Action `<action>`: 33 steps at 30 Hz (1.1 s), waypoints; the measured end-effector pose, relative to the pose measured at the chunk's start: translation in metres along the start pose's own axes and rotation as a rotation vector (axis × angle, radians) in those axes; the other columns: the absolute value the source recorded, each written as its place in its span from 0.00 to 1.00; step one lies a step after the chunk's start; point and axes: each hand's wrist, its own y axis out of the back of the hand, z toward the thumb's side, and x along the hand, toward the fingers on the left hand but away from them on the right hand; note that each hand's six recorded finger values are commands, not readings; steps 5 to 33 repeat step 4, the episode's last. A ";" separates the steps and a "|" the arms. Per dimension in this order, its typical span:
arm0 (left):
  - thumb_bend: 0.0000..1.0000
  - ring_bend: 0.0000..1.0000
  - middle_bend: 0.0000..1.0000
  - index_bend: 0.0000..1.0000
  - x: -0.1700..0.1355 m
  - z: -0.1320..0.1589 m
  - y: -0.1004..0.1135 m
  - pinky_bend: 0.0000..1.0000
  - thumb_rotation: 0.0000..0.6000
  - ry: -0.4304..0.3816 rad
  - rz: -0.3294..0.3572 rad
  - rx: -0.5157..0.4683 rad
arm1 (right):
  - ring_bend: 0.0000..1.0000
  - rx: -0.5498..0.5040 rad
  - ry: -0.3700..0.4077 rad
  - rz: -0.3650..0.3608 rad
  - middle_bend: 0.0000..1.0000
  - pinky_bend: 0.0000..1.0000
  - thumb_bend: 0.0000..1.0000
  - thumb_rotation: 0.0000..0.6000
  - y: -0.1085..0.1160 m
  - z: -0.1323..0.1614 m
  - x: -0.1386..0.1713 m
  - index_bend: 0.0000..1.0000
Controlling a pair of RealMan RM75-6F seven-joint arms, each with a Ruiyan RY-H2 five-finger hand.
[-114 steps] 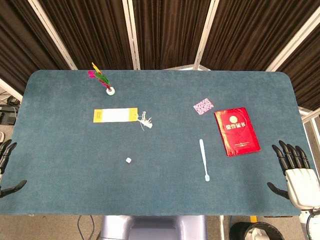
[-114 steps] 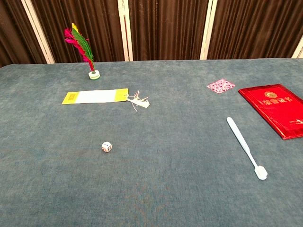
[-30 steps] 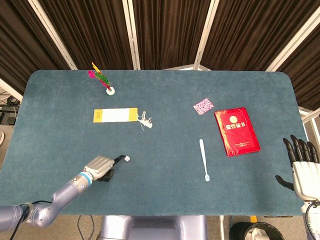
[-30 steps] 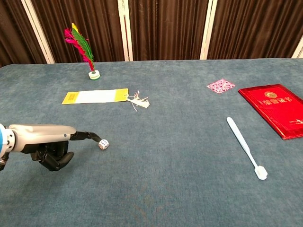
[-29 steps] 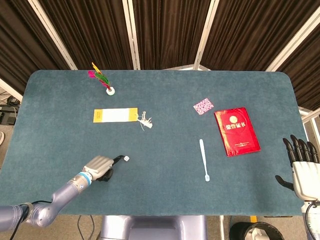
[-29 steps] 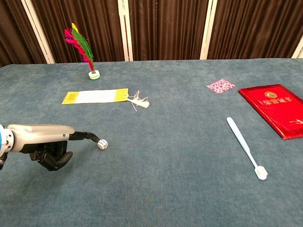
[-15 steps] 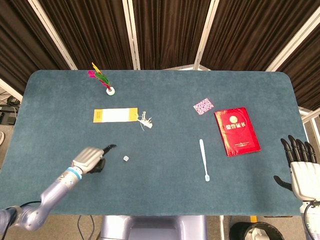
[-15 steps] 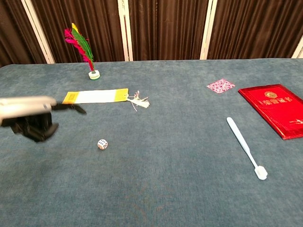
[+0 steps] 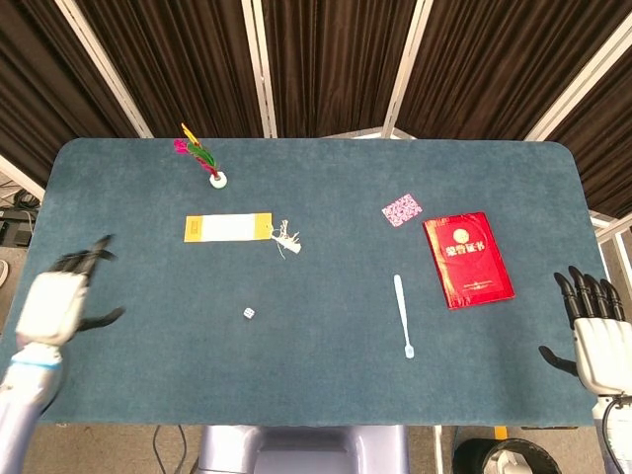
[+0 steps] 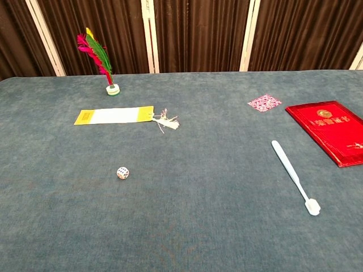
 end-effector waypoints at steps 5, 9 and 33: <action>0.00 0.00 0.00 0.00 -0.028 -0.020 0.013 0.00 1.00 0.070 0.025 0.003 | 0.00 -0.012 0.004 -0.005 0.00 0.00 0.00 1.00 0.003 -0.001 0.000 0.00; 0.00 0.00 0.00 0.00 -0.028 -0.020 0.013 0.00 1.00 0.070 0.025 0.003 | 0.00 -0.012 0.004 -0.005 0.00 0.00 0.00 1.00 0.003 -0.001 0.000 0.00; 0.00 0.00 0.00 0.00 -0.028 -0.020 0.013 0.00 1.00 0.070 0.025 0.003 | 0.00 -0.012 0.004 -0.005 0.00 0.00 0.00 1.00 0.003 -0.001 0.000 0.00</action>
